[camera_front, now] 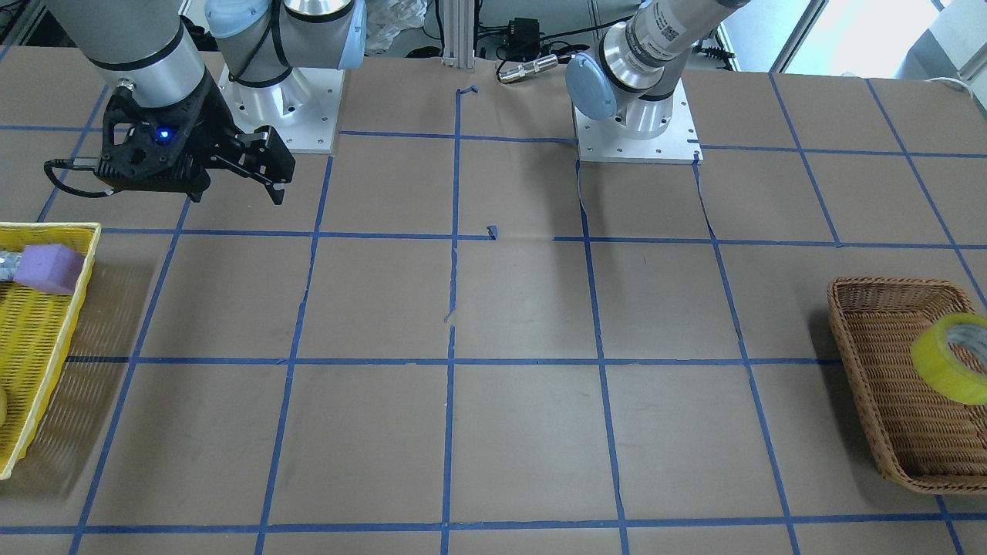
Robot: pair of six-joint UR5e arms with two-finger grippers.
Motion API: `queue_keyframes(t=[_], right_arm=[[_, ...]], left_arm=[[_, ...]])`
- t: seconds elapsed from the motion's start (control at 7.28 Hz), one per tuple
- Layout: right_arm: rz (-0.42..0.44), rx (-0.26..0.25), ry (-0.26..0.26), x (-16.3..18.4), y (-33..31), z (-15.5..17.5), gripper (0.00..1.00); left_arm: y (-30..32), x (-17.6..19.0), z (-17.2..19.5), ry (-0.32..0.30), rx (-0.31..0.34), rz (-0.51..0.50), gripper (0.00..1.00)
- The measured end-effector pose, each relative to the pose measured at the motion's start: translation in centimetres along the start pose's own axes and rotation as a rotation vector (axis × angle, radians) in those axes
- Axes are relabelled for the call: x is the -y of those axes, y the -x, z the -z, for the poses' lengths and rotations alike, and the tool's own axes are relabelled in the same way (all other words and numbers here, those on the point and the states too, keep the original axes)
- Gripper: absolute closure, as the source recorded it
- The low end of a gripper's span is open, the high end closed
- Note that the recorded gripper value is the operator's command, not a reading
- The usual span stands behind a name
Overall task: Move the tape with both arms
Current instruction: 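Lift the tape roll with the left gripper and carry it over the wicker basket, then lower the tape roll into the wicker basket and open the left gripper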
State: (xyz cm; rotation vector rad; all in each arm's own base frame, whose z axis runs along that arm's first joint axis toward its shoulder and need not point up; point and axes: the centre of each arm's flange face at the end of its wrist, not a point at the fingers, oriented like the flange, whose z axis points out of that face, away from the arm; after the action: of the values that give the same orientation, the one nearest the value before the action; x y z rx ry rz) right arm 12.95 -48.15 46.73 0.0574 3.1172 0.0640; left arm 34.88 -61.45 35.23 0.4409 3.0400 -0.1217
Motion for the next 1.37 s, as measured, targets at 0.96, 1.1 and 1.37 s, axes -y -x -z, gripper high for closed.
queue_keyframes(t=[0.96, 1.1, 1.37], right_arm=[[-0.001, 0.005, 0.0, 0.0, 0.0, 0.0, 0.0], [0.0, 0.005, 0.0, 0.0, 0.0, 0.0, 0.0], [0.0, 0.006, 0.0, 0.0, 0.1, 0.0, 0.0]], left_arm=[[3.9, -0.5, -9.4, -0.004, -0.031, -0.037, 0.19], [3.9, -0.5, -8.9, -0.008, -0.022, -0.038, 0.19], [2.7, -0.1, -5.0, -0.01, -0.014, -0.044, 0.19]])
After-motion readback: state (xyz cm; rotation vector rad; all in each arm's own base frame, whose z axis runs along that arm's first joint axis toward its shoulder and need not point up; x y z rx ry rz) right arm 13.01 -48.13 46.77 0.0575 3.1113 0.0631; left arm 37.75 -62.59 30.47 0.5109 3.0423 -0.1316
